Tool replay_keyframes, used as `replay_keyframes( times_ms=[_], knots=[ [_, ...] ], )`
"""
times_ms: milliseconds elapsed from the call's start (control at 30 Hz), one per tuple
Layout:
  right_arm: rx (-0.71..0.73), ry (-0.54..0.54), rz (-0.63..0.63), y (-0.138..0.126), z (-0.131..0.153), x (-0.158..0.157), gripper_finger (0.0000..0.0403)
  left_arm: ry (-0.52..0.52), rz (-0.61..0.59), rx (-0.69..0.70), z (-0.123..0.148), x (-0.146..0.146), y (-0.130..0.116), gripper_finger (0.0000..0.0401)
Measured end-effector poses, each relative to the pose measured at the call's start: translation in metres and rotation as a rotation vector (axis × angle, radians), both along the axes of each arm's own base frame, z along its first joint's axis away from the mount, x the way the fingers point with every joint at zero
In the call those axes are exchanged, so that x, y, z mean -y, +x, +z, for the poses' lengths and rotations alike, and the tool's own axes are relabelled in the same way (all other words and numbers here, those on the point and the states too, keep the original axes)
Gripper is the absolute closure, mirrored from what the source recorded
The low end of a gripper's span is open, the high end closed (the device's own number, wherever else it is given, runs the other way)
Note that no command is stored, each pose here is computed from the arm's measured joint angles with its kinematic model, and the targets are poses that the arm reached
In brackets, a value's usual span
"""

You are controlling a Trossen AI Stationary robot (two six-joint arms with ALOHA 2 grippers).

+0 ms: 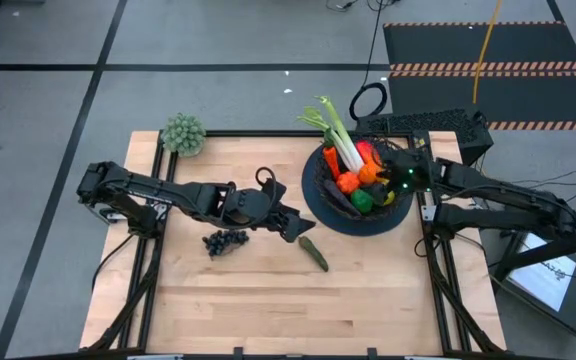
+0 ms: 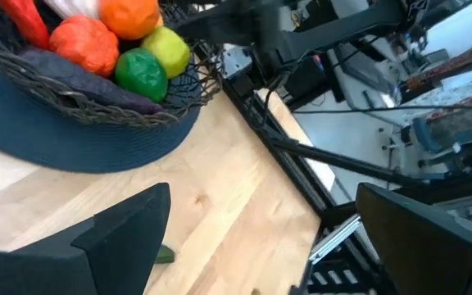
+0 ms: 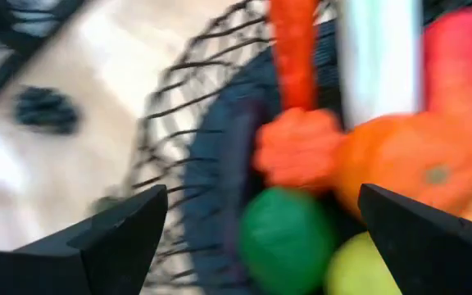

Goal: Build produce basket
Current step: Put the green pepper into the black woven basket

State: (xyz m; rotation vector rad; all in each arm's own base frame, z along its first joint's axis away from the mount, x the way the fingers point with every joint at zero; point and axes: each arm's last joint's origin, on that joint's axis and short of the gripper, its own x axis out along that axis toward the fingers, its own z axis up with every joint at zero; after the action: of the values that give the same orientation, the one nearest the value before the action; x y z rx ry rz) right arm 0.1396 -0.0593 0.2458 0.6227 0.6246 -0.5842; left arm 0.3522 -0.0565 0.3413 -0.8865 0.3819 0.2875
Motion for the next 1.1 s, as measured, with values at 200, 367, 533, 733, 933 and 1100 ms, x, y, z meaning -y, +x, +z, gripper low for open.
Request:
replay_keyframes(
  times_ms=[200, 367, 533, 733, 933, 1100],
  knots=[
    [0.139, 0.195, 0.102, 0.001, 0.008, -0.015, 0.0007, 0.005, -0.016, -0.131, -0.011, -0.012, -0.004, 0.0013],
    [0.249, 0.232, 0.208, 0.015, 0.016, -0.030, 0.0007, 0.009, -0.044, -0.248, -0.010, -0.027, -0.019, 0.0013],
    [0.346, 0.220, 0.270, 0.035, 0.022, -0.049, 0.0007, 0.085, -0.146, -0.316, -0.006, -0.039, -0.032, 0.0013],
    [0.338, 0.179, 0.324, 0.066, 0.027, -0.077, 0.0007, 0.130, -0.262, -0.412, -0.003, -0.048, -0.053, 0.0014],
    [0.253, 0.082, 0.383, 0.102, 0.030, -0.103, 0.0007, 0.217, -0.344, -0.441, 0.003, -0.048, -0.066, 0.0014],
    [0.203, 0.060, 0.361, 0.132, 0.026, -0.119, 0.0007, 0.275, -0.405, -0.506, -0.001, -0.048, -0.072, 0.0014]
  ],
)
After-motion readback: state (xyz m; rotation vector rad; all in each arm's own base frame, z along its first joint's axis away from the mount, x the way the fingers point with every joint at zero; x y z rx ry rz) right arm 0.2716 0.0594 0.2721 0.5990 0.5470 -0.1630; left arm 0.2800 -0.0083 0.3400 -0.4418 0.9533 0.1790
